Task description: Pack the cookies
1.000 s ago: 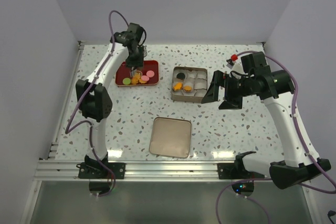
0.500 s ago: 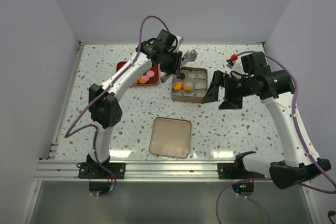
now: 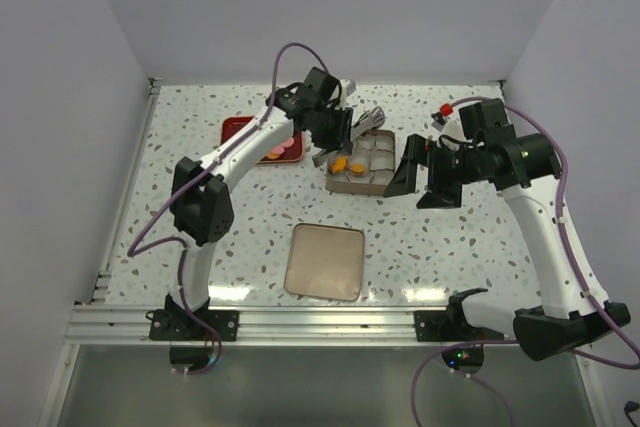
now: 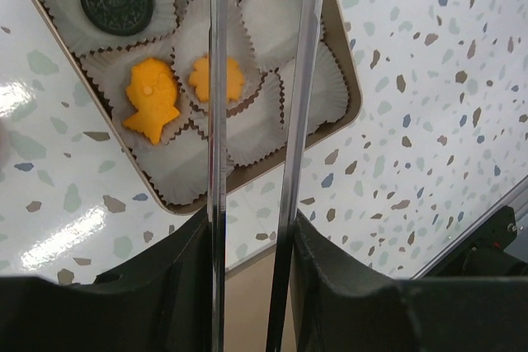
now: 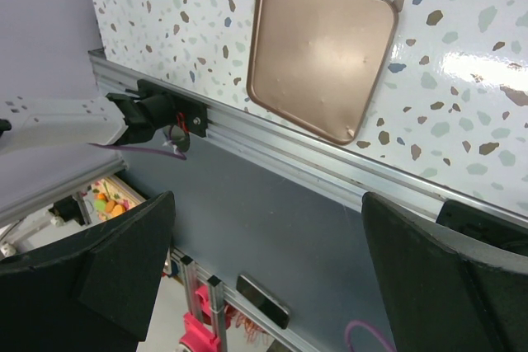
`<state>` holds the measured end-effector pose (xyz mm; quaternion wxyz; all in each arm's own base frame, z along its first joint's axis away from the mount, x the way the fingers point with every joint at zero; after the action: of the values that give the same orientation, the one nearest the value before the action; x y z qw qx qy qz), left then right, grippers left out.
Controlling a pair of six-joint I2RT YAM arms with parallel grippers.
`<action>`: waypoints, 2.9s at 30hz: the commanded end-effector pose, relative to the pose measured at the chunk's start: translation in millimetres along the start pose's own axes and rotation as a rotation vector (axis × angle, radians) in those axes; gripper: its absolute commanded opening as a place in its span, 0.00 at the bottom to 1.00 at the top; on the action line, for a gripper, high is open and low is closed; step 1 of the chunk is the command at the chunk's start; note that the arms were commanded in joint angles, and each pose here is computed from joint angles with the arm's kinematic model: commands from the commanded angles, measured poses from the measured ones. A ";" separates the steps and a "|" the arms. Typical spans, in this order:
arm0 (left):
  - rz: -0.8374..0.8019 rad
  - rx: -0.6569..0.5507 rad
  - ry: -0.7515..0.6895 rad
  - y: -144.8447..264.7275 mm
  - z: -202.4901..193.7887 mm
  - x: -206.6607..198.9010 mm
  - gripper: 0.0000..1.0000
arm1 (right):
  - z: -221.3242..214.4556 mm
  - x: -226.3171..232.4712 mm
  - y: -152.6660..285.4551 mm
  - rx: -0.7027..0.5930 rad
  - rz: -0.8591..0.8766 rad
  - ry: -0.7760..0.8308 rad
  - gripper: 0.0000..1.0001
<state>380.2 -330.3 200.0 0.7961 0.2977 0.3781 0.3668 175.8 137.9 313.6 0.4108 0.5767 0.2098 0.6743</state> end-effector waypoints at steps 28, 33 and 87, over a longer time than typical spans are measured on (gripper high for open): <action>0.032 0.054 0.035 -49.1 -25.7 21.8 0.27 | -2.9 -3.6 2.6 -0.003 -0.009 0.016 0.99; 0.082 0.047 0.032 -51.4 -25.8 27.7 0.29 | -3.0 -3.6 1.3 0.003 -0.008 0.015 0.99; 0.210 -0.116 0.041 18.2 26.1 22.9 0.54 | -3.1 -3.8 -0.9 0.013 -0.005 0.012 0.99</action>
<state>405.4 -317.7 166.0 0.7428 0.3266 0.3627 0.4583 174.9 137.6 308.7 0.4102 0.5809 0.2151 0.6694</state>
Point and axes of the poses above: each gripper's point midway between its finger pads, its own y axis back along the fingers, its own x axis along the line the jaws close on, z = x × y, the point moved 3 cm from there along y, back along the fingers, and after that the axes turned 2 degrees about -y, right-handed, at the moved point
